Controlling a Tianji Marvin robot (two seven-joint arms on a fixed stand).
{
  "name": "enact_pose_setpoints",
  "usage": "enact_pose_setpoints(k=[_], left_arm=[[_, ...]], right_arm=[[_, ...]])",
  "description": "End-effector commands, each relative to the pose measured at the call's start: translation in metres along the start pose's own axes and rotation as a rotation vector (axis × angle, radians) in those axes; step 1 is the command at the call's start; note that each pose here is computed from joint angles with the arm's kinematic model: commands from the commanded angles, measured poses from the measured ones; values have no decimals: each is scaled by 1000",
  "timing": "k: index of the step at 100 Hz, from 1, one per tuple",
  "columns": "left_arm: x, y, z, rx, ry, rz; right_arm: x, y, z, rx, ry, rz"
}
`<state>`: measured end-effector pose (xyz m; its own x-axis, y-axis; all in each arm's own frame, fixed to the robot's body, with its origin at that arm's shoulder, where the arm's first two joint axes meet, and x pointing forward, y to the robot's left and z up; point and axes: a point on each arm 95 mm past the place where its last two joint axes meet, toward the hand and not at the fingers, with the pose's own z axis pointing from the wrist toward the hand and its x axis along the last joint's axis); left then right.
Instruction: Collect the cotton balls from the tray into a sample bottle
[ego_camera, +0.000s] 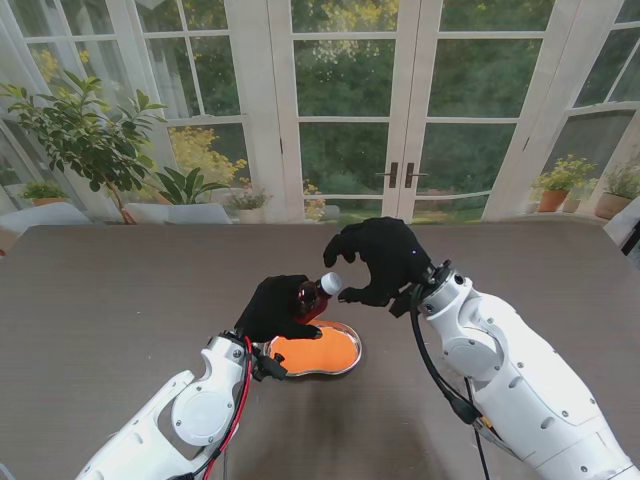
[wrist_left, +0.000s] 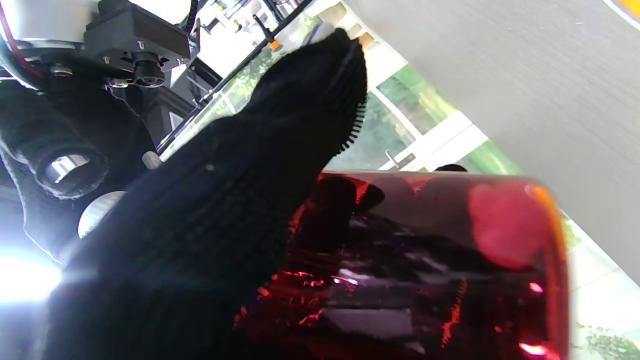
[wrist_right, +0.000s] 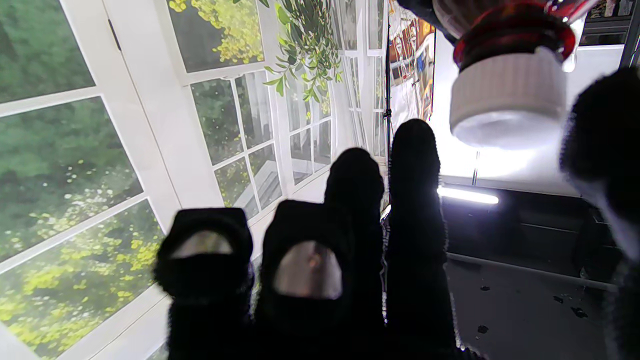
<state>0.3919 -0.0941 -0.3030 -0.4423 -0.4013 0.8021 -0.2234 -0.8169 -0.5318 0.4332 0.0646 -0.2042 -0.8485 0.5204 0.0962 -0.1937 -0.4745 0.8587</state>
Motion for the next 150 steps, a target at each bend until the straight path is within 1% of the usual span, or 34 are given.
enact_pose_setpoints(k=[1,34,90,130,150], left_arm=[[3,1,1,-15,4,-6],[4,1,2,-15,6,-4],[4,3,2,-16,3,-6],[4,3,2,-19,0,-6],[4,4,2,-24,0,-7]], right_arm=[[3,-4,2,12,5,7],[4,-6,3,-8,-6,14],[7,-8,5,-7,-10,21],[10,-9,7,7,-29,27],[11,-8,9,25,-31,25]])
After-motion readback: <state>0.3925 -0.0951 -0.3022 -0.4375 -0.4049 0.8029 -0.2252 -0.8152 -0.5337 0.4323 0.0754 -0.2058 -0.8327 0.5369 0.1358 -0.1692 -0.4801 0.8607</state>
